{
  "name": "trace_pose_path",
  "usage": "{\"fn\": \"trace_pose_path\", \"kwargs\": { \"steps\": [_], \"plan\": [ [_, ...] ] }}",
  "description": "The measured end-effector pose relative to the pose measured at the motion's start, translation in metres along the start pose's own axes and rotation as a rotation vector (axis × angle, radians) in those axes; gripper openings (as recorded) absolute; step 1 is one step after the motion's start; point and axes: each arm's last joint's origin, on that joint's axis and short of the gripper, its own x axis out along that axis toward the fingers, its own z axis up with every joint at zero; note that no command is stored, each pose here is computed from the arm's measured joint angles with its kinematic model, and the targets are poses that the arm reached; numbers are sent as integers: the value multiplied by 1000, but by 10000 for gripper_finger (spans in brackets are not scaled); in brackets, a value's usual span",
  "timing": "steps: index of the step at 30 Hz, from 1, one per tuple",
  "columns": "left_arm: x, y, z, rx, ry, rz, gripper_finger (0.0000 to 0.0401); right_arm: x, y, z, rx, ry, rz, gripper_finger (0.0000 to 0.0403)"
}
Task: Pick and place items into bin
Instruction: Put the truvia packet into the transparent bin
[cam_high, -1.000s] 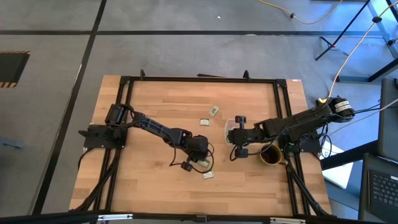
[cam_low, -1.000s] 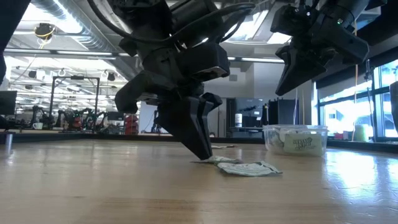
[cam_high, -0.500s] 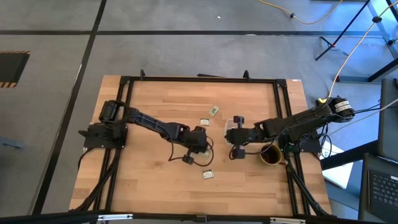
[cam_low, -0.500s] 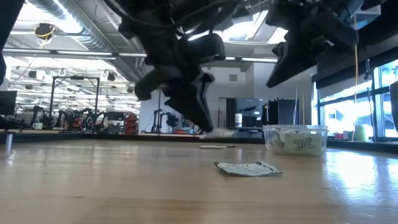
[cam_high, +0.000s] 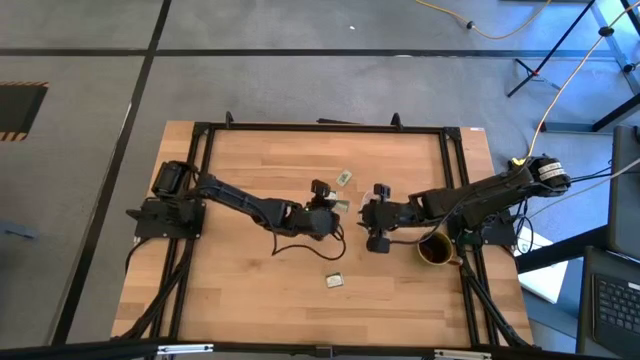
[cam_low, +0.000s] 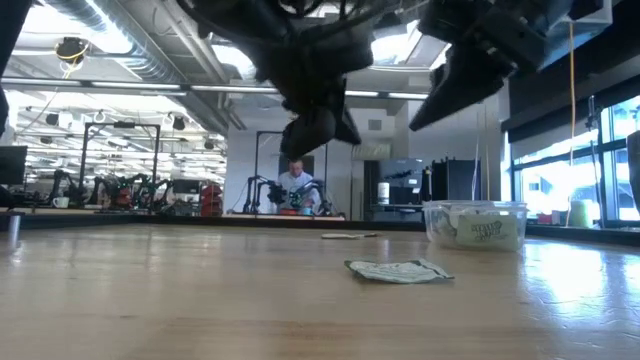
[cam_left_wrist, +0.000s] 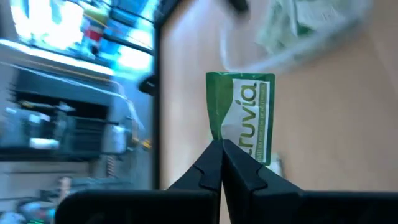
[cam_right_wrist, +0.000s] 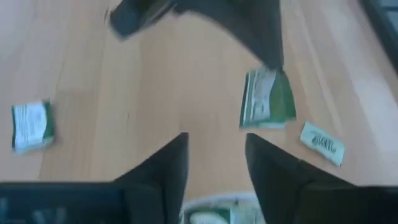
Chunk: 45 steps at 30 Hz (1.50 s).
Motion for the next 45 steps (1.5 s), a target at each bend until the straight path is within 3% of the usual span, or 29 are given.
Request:
{"fn": "trace_pose_path", "kwargs": {
  "steps": [6,11,15,31,45],
  "plan": [
    [-11,1,17,63,-82,111,1,2,-6,8,51,-70,-11,201],
    [-17,-1,19,116,-40,179,2,3,-12,8,186,-72,-24,205],
    [-19,-1,19,123,-6,220,1,3,-13,8,193,-71,-26,205],
    [-21,-2,19,129,23,257,1,4,-13,5,213,-40,-30,205],
    [-28,-9,24,116,-45,199,2,4,-16,12,213,-102,-19,202]
  ]
}}
